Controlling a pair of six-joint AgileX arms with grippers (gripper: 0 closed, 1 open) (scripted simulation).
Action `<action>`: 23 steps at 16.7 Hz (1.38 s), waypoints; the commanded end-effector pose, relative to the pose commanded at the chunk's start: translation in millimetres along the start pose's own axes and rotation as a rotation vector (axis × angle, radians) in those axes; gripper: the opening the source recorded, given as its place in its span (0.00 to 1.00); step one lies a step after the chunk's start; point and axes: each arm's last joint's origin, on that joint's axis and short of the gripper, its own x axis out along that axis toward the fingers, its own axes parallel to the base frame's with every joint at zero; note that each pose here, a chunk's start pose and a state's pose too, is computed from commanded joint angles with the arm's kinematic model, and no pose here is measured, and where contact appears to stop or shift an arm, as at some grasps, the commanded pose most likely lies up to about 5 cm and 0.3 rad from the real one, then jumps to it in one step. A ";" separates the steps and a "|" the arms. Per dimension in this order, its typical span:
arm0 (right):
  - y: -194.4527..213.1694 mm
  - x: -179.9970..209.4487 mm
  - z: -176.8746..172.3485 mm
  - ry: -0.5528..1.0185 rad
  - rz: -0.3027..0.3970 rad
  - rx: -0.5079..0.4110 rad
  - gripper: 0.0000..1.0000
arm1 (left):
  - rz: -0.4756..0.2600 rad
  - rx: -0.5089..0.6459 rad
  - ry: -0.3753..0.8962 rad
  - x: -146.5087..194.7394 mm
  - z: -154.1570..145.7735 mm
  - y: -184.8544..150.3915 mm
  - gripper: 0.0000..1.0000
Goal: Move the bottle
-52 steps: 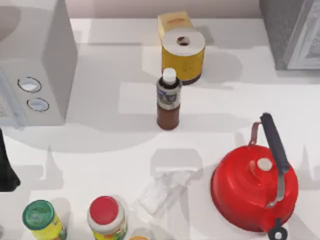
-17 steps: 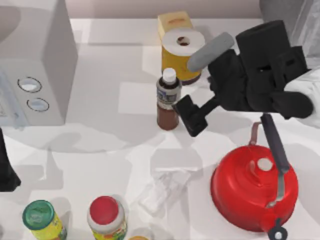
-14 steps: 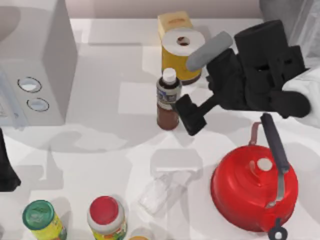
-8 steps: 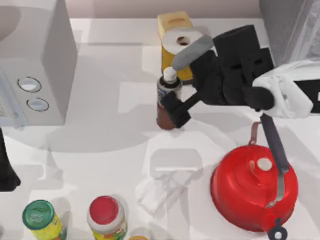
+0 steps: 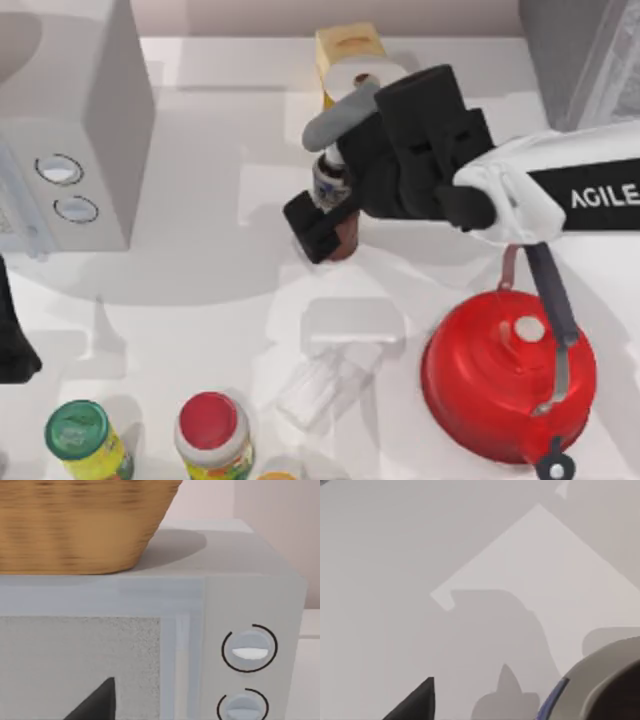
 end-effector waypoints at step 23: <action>0.0 0.0 0.0 0.000 0.000 0.000 0.00 | 0.000 0.000 0.000 0.0 0.0 0.0 1.00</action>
